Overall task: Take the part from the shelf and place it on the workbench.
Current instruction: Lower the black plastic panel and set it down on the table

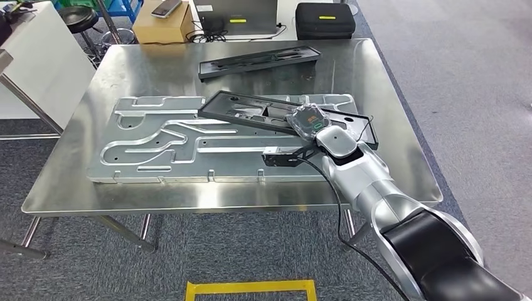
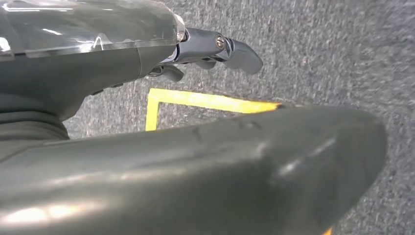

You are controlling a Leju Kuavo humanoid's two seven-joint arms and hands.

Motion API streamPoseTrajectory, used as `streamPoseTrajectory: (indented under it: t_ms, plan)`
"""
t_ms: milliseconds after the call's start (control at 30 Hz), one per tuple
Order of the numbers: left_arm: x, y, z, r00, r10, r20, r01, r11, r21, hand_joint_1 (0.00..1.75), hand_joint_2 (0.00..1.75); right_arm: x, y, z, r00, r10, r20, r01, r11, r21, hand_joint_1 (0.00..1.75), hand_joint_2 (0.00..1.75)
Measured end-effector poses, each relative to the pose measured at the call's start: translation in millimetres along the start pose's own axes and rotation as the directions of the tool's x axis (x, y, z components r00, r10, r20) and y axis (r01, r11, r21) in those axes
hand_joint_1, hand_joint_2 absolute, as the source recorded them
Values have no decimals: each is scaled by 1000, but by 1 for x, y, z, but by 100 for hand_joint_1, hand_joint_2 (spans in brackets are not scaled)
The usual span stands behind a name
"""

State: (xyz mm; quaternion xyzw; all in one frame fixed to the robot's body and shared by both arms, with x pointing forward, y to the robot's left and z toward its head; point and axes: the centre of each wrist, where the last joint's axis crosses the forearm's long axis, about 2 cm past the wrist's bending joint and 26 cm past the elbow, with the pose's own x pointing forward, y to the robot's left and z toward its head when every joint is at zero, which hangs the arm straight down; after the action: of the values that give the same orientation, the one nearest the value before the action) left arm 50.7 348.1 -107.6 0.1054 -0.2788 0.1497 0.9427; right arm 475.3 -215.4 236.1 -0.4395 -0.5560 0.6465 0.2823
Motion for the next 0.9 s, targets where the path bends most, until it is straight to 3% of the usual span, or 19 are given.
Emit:
streamPoseTrajectory:
  t_ms: [233, 700, 833, 867, 900]
  plan:
    - [0, 5, 0, 1000, -18, 23, 18, 1000, 11, 0, 0, 17, 40, 16, 998, 2, 57, -3, 1000, 20, 175, 175]
    - [2, 9, -1, 998, -45, 35, 43, 998, 37, 0, 0, 31, 58, 25, 983, 65, 172, -66, 998, -3, 175, 175]
    - [3, 9, -2, 998, -49, 36, 47, 998, 44, 0, 175, 38, 56, 23, 978, 68, 199, -66, 998, -15, 0, 0]
    - [3, 9, -2, 998, -50, 37, 48, 998, 44, 0, 175, 40, 56, 22, 977, 64, 204, -62, 998, -16, 0, 0]
    - [3, 9, -2, 998, -52, 37, 50, 998, 43, 0, 131, 41, 57, 22, 976, 61, 209, -59, 998, -16, 0, 0]
